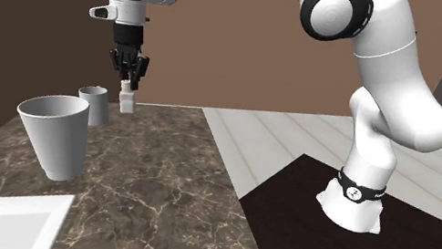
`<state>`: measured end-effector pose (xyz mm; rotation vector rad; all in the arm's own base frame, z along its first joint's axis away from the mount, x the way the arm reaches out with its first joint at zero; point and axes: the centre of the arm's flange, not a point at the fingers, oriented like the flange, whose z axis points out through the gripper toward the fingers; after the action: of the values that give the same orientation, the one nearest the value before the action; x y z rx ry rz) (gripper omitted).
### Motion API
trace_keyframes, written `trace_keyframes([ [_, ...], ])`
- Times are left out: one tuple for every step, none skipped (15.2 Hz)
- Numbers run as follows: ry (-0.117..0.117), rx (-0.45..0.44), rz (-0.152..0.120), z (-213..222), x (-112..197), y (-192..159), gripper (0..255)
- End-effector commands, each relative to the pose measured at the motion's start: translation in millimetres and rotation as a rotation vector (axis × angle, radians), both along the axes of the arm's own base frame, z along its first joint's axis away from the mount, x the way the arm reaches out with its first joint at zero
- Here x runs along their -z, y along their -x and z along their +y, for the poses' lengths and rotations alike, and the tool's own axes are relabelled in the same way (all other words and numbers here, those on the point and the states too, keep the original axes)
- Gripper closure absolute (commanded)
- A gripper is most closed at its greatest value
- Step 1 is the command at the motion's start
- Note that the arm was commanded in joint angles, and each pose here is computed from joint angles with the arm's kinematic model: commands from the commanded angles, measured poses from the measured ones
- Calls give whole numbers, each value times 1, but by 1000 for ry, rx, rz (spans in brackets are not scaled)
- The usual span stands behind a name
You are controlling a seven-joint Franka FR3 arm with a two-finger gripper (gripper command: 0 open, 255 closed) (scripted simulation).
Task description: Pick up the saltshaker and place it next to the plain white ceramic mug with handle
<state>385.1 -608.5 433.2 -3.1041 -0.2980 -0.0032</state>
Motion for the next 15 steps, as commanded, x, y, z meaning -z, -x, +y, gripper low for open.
trace_keyframes([
  [1,0,0,0,11,1,255],
  [1,0,0,0,16,1,255],
  [1,0,0,0,21,1,255],
  [1,0,0,0,27,1,255],
  [1,0,0,0,32,1,255],
  [1,0,0,0,37,1,255],
  [1,0,0,0,42,1,255],
  [1,0,0,0,48,1,255],
  [1,0,0,0,53,1,255],
  [1,0,0,0,53,1,255],
  [1,0,0,0,53,1,255],
  [1,0,0,0,53,1,255],
  [1,0,0,0,53,1,255],
  [1,0,0,0,53,1,255],
  [1,0,0,0,53,1,255],
])
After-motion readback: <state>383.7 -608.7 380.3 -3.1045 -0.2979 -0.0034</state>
